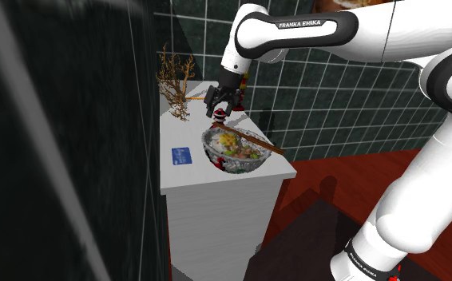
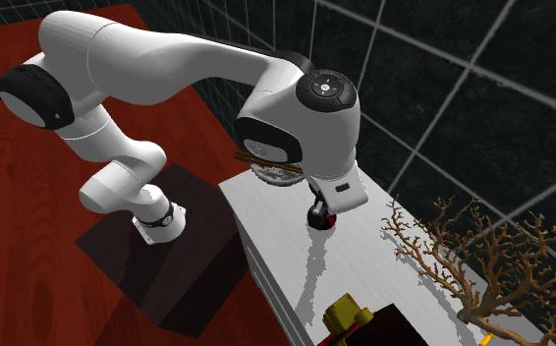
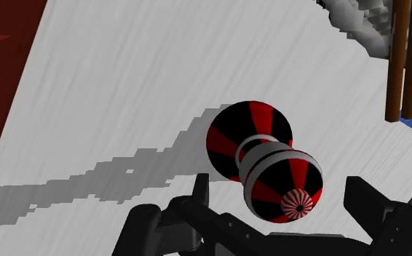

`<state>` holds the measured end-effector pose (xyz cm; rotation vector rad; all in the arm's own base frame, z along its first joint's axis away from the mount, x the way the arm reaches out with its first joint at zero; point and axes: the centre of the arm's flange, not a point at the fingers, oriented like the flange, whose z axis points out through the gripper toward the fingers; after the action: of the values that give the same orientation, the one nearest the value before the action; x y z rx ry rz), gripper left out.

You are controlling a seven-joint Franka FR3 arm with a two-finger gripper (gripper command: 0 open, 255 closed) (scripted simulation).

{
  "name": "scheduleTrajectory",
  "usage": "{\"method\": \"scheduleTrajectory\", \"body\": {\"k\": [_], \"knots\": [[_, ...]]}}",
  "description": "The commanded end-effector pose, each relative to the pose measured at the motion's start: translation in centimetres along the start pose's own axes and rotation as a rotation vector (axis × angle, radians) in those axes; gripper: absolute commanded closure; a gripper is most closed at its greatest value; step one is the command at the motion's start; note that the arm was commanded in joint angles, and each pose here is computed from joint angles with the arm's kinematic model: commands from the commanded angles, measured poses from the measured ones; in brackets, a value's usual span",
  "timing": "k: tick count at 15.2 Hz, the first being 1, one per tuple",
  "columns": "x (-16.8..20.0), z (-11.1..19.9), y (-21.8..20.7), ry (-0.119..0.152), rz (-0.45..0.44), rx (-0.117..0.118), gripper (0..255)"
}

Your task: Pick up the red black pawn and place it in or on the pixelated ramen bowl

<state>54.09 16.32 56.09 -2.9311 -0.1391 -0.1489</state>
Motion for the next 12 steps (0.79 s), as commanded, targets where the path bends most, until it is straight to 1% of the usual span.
{"method": "scheduleTrajectory", "body": {"k": [1,2,3,12], "knots": [[0.0,0.01,0.0,0.0,0.0,0.0,0],[0.0,0.0,0.0,0.0,0.0,0.0,0],[0.0,0.0,0.0,0.0,0.0,0.0,255],[0.0,0.01,0.0,0.0,0.0,0.0,255]]}}
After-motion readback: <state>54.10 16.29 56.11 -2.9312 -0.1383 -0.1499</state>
